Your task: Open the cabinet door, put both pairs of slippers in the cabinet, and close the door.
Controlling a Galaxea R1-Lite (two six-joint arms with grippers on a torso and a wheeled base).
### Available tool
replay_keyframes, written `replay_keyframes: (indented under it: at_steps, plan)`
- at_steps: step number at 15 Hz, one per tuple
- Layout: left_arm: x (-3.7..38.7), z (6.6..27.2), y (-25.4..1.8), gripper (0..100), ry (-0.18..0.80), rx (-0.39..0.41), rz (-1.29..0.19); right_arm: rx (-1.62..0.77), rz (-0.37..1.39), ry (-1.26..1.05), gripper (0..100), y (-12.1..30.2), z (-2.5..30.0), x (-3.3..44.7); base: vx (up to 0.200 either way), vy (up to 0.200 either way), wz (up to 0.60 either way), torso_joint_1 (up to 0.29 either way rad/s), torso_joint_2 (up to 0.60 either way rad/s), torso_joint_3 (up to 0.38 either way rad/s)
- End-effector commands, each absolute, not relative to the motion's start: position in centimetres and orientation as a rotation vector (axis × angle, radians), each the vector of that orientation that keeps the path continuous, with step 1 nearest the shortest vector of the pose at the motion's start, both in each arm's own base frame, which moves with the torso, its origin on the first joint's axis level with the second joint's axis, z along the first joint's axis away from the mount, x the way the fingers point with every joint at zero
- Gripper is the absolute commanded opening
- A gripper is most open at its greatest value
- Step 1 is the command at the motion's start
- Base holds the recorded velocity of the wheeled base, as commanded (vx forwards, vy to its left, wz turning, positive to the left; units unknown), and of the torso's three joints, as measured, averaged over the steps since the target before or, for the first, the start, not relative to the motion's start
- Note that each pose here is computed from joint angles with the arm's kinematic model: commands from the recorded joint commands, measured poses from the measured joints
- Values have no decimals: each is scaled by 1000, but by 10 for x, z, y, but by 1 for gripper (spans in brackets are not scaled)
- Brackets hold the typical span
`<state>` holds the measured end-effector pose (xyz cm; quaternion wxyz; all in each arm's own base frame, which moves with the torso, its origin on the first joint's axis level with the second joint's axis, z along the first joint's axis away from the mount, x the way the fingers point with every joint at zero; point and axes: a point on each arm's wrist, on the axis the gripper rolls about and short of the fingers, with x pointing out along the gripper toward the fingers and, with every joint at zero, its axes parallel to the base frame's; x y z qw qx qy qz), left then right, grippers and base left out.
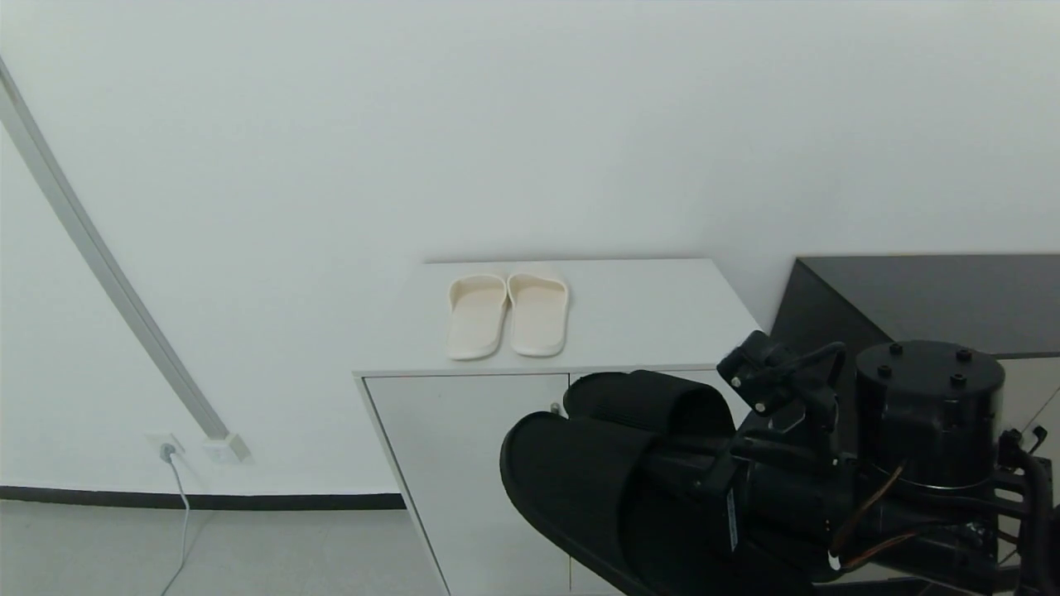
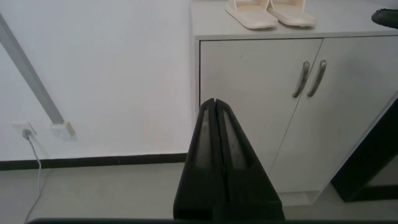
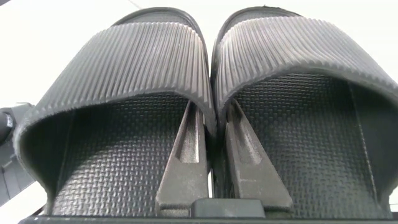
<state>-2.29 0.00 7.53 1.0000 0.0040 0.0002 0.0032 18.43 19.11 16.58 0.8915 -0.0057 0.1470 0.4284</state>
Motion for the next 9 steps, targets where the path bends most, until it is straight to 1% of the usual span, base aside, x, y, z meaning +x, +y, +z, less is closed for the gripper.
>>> replay_keyframes:
  at_steps: [1, 9]
  plan:
    - [-23, 75, 0, 0, 2, 9, 6, -11, 891, 303, 0, 190, 166, 183, 0, 0, 0, 0, 0, 0]
    - [-23, 75, 0, 0, 2, 9, 6, -62, 913, 319, 0, 190, 158, 178, 0, 0, 0, 0, 0, 0]
